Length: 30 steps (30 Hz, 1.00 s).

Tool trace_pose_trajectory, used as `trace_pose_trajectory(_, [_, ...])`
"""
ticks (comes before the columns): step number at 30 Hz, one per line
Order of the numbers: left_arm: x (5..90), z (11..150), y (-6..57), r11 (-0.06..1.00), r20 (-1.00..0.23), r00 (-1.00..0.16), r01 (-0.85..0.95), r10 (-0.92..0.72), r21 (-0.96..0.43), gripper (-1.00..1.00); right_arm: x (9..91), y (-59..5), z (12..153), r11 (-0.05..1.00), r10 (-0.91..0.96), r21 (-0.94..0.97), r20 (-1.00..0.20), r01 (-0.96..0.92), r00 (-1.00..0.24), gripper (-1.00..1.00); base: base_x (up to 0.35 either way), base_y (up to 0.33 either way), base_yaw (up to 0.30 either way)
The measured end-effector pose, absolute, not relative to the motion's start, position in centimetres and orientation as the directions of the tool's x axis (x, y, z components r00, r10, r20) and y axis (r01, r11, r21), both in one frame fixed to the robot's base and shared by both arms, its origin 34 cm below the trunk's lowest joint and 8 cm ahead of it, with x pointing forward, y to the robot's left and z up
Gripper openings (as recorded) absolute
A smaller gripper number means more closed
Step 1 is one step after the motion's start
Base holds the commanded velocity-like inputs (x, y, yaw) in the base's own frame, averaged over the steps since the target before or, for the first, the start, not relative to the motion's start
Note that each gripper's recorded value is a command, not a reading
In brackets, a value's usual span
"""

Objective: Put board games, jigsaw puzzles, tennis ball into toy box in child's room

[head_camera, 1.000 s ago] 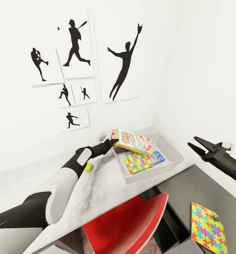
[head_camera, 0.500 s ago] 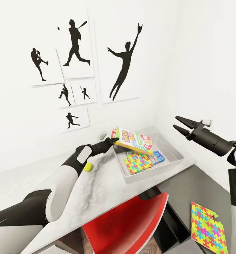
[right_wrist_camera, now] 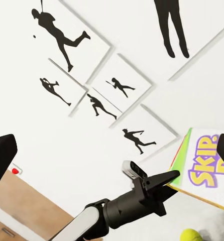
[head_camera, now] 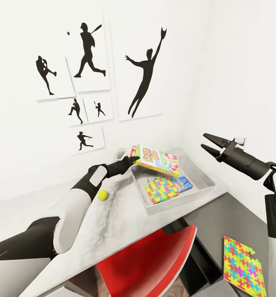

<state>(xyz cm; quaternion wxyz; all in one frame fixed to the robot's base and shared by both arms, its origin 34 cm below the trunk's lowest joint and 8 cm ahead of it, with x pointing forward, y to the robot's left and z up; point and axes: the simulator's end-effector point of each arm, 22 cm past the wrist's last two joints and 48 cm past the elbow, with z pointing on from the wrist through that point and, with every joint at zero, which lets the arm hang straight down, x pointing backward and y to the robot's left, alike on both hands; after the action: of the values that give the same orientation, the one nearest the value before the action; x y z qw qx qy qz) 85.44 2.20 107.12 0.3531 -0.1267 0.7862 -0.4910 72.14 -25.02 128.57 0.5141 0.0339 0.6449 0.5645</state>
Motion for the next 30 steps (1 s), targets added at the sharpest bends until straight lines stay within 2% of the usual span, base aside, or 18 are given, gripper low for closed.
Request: trace_pose_trajectory(30, [84.1,105.8,1.1,0.454,-0.355,-0.783,0.105,-0.511,-0.885,-1.00,72.6,-24.8,127.8,0.370,0.628,0.771,-0.619,-0.518,-0.472,1.00,0.000,0.000,0.000])
